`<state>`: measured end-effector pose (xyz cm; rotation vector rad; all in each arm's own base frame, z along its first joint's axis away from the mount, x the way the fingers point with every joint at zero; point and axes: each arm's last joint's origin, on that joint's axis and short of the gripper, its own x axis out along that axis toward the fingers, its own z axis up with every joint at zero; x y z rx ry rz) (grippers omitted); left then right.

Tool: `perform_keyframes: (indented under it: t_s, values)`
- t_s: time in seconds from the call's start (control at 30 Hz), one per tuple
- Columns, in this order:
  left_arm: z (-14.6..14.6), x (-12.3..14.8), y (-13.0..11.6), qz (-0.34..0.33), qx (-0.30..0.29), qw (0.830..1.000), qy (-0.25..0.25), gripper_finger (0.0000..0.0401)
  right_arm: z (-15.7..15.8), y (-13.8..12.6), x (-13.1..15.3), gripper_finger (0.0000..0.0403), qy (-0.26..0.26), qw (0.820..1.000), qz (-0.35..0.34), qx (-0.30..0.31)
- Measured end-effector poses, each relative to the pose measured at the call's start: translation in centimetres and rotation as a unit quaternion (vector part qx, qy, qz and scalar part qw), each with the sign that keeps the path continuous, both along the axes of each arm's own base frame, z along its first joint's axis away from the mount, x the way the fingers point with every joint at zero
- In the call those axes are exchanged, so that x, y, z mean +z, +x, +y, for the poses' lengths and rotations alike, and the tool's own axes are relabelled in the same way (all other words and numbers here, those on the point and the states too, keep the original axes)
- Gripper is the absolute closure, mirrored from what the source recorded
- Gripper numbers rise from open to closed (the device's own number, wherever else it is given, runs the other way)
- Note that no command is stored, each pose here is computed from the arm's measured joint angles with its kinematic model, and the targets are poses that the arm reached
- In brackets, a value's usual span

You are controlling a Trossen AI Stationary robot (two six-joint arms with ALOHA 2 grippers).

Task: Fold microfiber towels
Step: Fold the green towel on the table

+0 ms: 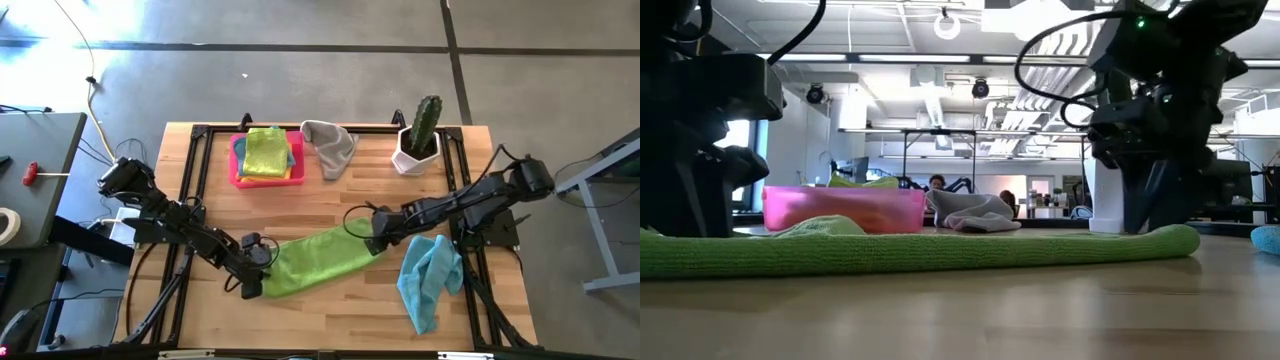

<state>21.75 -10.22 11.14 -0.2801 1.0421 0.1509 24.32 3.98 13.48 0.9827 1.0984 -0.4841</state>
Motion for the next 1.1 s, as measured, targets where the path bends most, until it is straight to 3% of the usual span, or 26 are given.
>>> perform_keyframes:
  t_s: [0.5, 0.9, 1.1]
  values:
    - [0.0, 0.0, 0.0, -0.002, -0.004, 1.0, 0.001, 0.0277, 0.4, 1.7, -0.8, 0.023, 0.03, 0.998, -0.051, 0.016]
    - [0.0, 0.0, 0.0, -0.002, -0.004, 1.0, 0.001, 0.0277, 0.3, 1.3, -1.1, 0.035, 0.008, 0.999, -0.024, 0.03]
    - [0.0, 0.0, 0.0, -0.001, -0.005, 1.0, -0.002, 0.0277, 0.3, 1.0, -1.2, 0.0323, 0.006, 0.998, -0.009, 0.055]
